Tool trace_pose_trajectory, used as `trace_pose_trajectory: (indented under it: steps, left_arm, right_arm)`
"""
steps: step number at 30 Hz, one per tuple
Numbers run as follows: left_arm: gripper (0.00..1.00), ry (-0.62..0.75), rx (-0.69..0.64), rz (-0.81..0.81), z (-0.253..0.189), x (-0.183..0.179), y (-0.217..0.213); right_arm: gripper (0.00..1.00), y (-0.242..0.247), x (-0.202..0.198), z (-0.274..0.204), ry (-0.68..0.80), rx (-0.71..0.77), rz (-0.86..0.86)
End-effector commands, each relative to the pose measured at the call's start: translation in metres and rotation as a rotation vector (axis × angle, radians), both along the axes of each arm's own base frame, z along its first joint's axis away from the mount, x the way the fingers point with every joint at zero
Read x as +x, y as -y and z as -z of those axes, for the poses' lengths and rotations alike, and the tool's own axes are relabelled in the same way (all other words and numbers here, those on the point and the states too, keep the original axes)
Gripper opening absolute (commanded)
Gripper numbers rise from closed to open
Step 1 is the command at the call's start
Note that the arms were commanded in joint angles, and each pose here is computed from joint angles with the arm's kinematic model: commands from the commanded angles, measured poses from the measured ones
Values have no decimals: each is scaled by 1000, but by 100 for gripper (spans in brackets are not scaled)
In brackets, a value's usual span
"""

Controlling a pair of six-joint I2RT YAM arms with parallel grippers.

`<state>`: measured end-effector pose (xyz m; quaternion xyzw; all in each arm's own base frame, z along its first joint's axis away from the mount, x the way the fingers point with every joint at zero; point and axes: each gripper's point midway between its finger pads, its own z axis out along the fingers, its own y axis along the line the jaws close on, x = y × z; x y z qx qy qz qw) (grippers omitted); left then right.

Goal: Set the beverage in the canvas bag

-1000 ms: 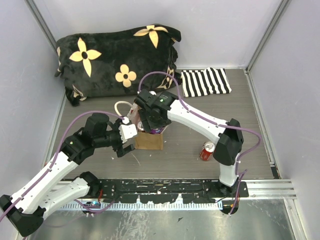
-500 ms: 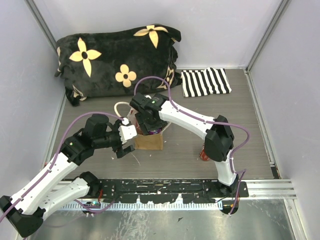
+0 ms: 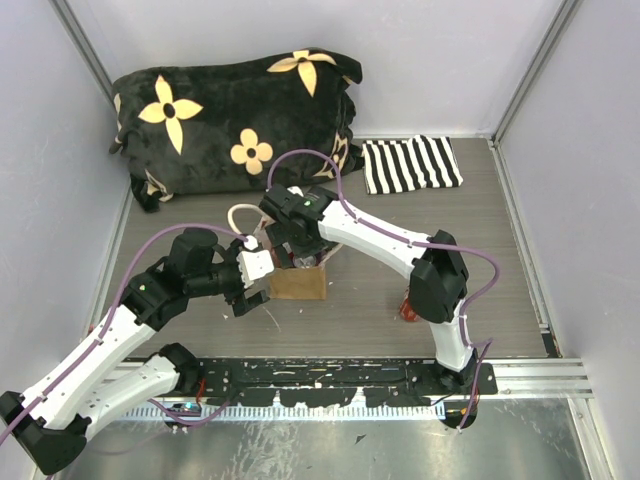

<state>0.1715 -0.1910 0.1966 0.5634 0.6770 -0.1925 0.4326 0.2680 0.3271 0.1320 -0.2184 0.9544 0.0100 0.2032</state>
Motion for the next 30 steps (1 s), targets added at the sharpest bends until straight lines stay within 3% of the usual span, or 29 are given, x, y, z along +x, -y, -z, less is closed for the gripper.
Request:
trace_pose_trajectory:
  steps: [1,10,16,26,30]
  left_arm:
    - [95,0,3,5,3,-1,1]
    - [95,77,-67,13,-28,10,11]
    - [95,179,-87,60,-58,23,26]
    - [97,233,-35,168,-39,24,49]
    - [97,210,-42,166,-39,29,58]
  right_arm:
    - [100,-7,11,-36,78,66,8]
    - [100,-20,36,-132,246,259,54]
    - [100,14,48,-177,313,321,153]
    - [100,179,11,-140,248,180,450]
    - [100,212,-19,-102,139,135,497]
